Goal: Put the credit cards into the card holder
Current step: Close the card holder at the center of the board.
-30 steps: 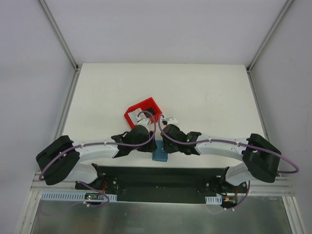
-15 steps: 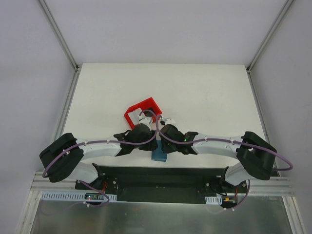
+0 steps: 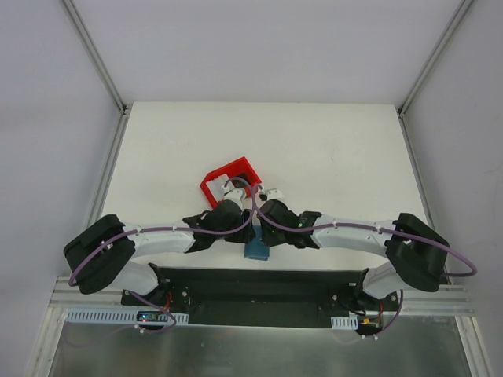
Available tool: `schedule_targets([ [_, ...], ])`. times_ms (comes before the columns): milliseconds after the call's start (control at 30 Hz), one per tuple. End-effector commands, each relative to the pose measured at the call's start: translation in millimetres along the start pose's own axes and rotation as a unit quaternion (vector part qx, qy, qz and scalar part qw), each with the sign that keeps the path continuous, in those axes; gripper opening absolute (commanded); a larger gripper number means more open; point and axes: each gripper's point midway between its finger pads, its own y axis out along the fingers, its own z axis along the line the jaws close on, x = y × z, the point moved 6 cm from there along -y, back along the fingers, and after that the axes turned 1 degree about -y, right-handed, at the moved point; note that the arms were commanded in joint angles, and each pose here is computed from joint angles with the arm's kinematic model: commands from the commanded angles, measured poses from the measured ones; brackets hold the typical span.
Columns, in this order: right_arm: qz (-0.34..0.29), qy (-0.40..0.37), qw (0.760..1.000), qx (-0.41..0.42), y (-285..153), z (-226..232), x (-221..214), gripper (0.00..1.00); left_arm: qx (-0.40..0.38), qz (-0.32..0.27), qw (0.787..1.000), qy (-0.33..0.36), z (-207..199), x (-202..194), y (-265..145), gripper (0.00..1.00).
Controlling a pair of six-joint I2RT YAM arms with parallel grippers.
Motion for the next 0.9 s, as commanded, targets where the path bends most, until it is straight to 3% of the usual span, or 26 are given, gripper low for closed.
schedule_targets([
  [0, -0.027, 0.000, 1.000, 0.012, -10, 10, 19, 0.24, 0.041, 0.035, 0.998, 0.011, 21, -22, -3, 0.55],
  [433, -0.003, -0.006, 1.000, 0.016, 5, 19, 16, 0.23, 0.047, 0.040, 0.998, 0.017, 26, -24, -7, 0.51],
  [867, 0.080, -0.055, 0.992, -0.085, 15, -4, -24, 0.21, 0.047, 0.060, 0.997, 0.009, 31, -36, -5, 0.49],
])
